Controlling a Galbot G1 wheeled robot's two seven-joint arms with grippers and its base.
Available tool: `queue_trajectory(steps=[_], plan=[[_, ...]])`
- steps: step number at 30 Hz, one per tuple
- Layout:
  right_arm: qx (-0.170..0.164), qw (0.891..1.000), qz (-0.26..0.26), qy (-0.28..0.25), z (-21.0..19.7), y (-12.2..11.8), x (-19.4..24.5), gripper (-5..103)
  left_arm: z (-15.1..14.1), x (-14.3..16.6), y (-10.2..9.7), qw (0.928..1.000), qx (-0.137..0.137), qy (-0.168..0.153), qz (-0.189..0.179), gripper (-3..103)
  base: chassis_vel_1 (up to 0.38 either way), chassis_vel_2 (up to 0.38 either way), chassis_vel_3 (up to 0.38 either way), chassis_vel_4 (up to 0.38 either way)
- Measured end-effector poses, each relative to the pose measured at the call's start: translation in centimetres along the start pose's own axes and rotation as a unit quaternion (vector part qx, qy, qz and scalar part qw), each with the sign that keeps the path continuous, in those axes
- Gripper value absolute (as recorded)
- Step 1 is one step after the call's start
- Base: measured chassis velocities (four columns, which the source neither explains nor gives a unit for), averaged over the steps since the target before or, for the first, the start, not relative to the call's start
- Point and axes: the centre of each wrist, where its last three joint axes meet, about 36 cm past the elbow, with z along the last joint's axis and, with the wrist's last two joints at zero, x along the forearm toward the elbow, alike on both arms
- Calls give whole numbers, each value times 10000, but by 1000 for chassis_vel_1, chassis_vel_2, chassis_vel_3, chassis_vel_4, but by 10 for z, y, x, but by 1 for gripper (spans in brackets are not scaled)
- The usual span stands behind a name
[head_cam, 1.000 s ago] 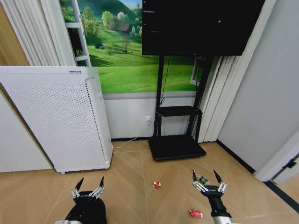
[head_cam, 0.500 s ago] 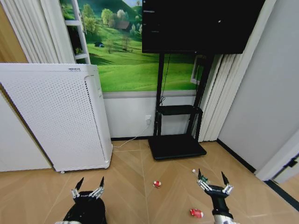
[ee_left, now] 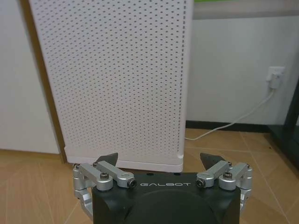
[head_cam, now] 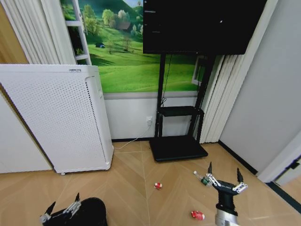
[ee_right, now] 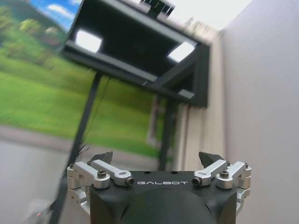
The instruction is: Pick up the trash bin and place the garbage on the floor into it.
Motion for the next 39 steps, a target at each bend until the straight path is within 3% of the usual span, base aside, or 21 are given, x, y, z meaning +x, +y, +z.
queue_trajectory(steps=[1,3,6,7,13,15,19,20,22,23,25,27,29,31,32,33,35,36,37,38,39], plan=[[-40,9991,-336,272,0,-8,0,100,-2,2,10,9998,-180,34,89,98,0,0,0,0],[-40,9972,-564,481,1,-13,-1,100,-2,3,16,9996,-263,74,117,98,0,0,0,0],[-107,9796,-1490,1342,9,-35,-6,100,9,11,46,9973,-628,301,230,97,0,0,0,0],[-107,9796,-1490,1342,9,-35,-6,100,9,11,46,9973,-628,301,230,97,0,0,0,0],[-231,9623,-1640,2156,22,-42,-13,100,47,25,80,9911,-1313,196,128,97,0,0,0,0],[-246,9591,-1630,2299,29,-41,-13,100,60,31,87,9902,-1374,250,57,97,0,0,0,0],[-308,9558,-1630,2429,44,-36,-11,100,89,41,95,9923,-1089,534,266,97,0,0,0,0],[-327,9552,-1628,2450,47,-34,-9,100,100,41,96,9936,-853,640,386,97,0,0,0,0],[-335,9545,-1649,2462,52,-28,-6,100,115,35,91,9947,-73,876,526,97,0,0,0,0],[-335,9545,-1649,2462,52,-28,-6,100,115,35,91,9947,-73,876,526,97,0,0,0,0],[-326,9538,-1667,2480,53,-27,-2,100,119,29,88,9943,388,836,537,97,0,0,0,0],[-324,9536,-1668,2486,53,-27,-1,100,121,26,92,9958,246,756,457,97,0,0,0,0],[-311,9543,-1649,2472,53,-29,0,100,122,22,110,9980,-332,489,208,97,0,0,0,0],[-296,9546,-1616,2486,56,-31,1,100,115,20,146,9895,-1434,158,60,97,0,0,0,0],[-296,9546,-1616,2486,56,-31,1,100,115,20,146,9895,-1434,158,60,97,0,0,0,0],[-297,9545,-1609,2493,57,-31,2,100,113,21,155,9868,-1610,123,122,97,0,0,0,0],[-298,9544,-1601,2503,58,-31,3,100,111,25,163,9877,-1540,118,223,97,0,0,0,0],[-301,9542,-1598,2509,58,-31,4,100,113,29,162,9921,-1217,203,245,97,0,0,0,0],[-301,9542,-1598,2509,58,-31,4,100,113,29,162,9921,-1217,203,245,97,0,0,0,0],[-304,9539,-1603,2518,58,-31,4,100,117,32,156,9955,-834,407,217,97,0,0,0,0],[-306,9538,-1607,2519,58,-30,5,100,118,32,155,9960,-743,464,190,97,0,0,0,0]])
